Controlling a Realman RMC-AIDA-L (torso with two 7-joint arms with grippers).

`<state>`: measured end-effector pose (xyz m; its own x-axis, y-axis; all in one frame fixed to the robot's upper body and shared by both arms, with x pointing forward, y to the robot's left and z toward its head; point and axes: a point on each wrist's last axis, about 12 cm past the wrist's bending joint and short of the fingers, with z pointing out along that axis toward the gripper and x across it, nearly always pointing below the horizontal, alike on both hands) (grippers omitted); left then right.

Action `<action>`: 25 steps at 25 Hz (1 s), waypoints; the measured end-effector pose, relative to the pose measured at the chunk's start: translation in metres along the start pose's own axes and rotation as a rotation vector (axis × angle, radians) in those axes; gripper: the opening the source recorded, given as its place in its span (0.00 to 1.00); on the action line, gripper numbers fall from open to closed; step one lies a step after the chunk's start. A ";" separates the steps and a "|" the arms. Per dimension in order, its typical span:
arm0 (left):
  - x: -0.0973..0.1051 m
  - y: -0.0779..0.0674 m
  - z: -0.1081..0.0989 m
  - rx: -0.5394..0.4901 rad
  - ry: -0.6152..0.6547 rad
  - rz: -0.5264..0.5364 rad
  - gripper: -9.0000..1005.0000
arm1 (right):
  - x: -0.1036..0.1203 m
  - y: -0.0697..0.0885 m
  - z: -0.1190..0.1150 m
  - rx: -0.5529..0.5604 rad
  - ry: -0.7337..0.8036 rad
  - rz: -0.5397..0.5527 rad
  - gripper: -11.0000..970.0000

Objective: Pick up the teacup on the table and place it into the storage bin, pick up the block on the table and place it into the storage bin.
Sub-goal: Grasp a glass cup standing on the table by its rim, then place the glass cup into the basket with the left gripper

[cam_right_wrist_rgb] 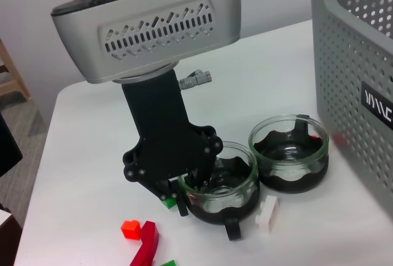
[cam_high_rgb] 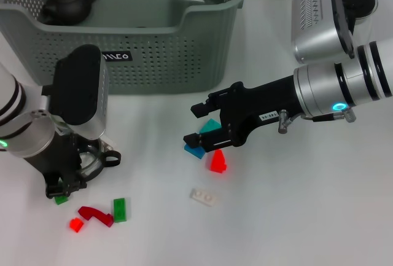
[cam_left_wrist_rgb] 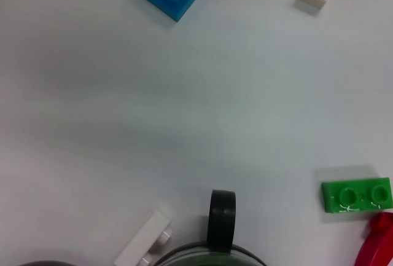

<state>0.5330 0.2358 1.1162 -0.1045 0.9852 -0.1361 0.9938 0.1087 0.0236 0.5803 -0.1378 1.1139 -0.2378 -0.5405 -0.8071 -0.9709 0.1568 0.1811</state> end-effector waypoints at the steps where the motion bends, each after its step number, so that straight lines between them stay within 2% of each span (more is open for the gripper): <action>1: 0.000 0.000 0.000 0.000 0.000 0.001 0.16 | 0.000 0.000 0.000 0.000 0.000 0.000 0.71; 7: 0.000 -0.001 -0.002 0.006 0.000 0.006 0.08 | 0.000 -0.001 -0.001 0.005 -0.006 0.003 0.71; 11: -0.001 -0.005 -0.011 0.023 -0.007 0.012 0.07 | 0.000 -0.001 -0.001 0.006 -0.006 0.004 0.71; 20: 0.002 -0.015 -0.051 0.079 -0.110 -0.023 0.06 | 0.002 -0.001 -0.001 0.004 -0.007 0.003 0.71; 25: 0.002 -0.012 -0.077 0.074 -0.278 -0.071 0.06 | 0.007 0.000 -0.004 -0.016 -0.004 0.018 0.71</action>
<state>0.5178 0.2466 1.1917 -0.1695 0.9003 -0.4010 0.9855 0.1560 -0.0664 0.5781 -0.1448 1.1101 -0.2554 -0.5347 -0.8055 -0.9667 0.1530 0.2050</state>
